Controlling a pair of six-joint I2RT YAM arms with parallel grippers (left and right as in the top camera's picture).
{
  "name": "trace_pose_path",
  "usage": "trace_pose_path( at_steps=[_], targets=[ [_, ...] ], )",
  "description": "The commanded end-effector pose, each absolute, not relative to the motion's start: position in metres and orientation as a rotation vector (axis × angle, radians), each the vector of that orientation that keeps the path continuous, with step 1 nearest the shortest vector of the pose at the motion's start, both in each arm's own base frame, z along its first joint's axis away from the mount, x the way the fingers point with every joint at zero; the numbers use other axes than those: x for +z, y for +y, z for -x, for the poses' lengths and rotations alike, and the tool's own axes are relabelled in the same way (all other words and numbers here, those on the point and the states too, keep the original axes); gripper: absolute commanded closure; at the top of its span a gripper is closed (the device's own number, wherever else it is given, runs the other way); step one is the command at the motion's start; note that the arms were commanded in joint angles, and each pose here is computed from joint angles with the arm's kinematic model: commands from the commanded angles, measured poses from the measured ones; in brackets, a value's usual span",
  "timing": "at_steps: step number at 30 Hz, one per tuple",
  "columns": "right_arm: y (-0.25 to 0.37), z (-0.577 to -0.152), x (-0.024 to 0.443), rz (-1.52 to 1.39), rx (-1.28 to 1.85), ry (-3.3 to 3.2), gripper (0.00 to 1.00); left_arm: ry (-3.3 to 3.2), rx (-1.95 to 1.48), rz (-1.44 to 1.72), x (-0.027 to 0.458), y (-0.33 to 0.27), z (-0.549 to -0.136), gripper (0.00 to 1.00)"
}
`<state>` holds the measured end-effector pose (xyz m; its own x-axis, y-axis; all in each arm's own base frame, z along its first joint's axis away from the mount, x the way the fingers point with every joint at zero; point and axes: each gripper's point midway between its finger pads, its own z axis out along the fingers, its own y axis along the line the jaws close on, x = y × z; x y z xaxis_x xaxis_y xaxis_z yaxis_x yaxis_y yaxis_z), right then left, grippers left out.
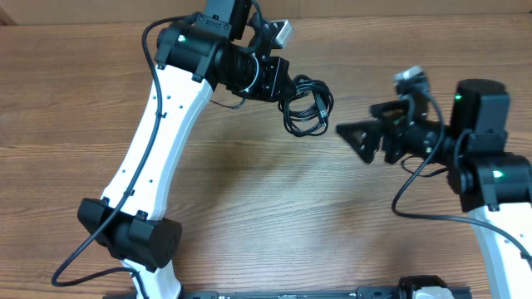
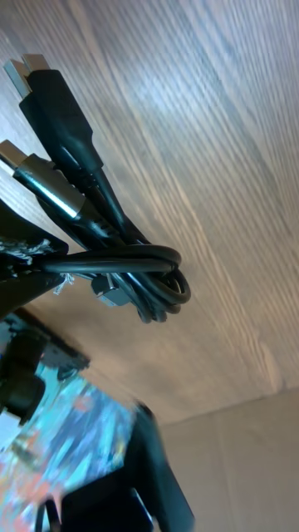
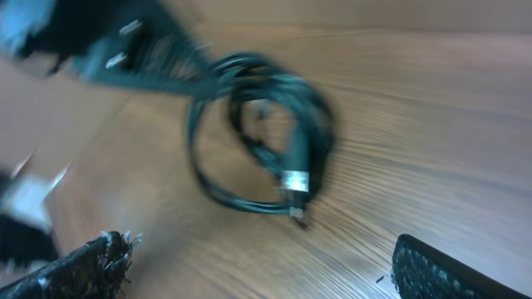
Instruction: Untangle cables
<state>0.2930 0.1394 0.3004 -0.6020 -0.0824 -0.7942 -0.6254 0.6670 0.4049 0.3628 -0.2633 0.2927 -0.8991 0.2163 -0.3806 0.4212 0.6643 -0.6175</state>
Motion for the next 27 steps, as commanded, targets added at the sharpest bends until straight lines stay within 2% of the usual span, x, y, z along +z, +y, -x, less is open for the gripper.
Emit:
trace_pose_path(
  at_steps=[1, 10, 16, 21, 27],
  targets=[
    [0.174, -0.278, 0.309, 0.865, 0.907, 1.938, 0.01, 2.497, -1.189, -0.581, 0.330, -0.267, -0.345, 0.96],
    [0.210, -0.280, 0.290, 1.011, 0.907, 1.919, 0.03, 2.475, -1.280, -0.586, 0.346, -0.262, -0.330, 0.96],
    [0.216, -0.279, 0.297, 1.016, 0.919, 1.898, 0.03, 2.456, -1.175, -0.512, 0.347, -0.242, -0.350, 0.96],
    [0.216, -0.281, 0.299, 1.004, 0.916, 1.893, 0.02, 2.439, -1.224, -0.484, 0.353, -0.234, -0.353, 0.96],
    [0.209, -0.306, 0.314, 0.933, 0.781, 1.864, 0.02, 2.446, -1.219, -0.461, 0.352, -0.226, -0.356, 0.96]
  ],
)
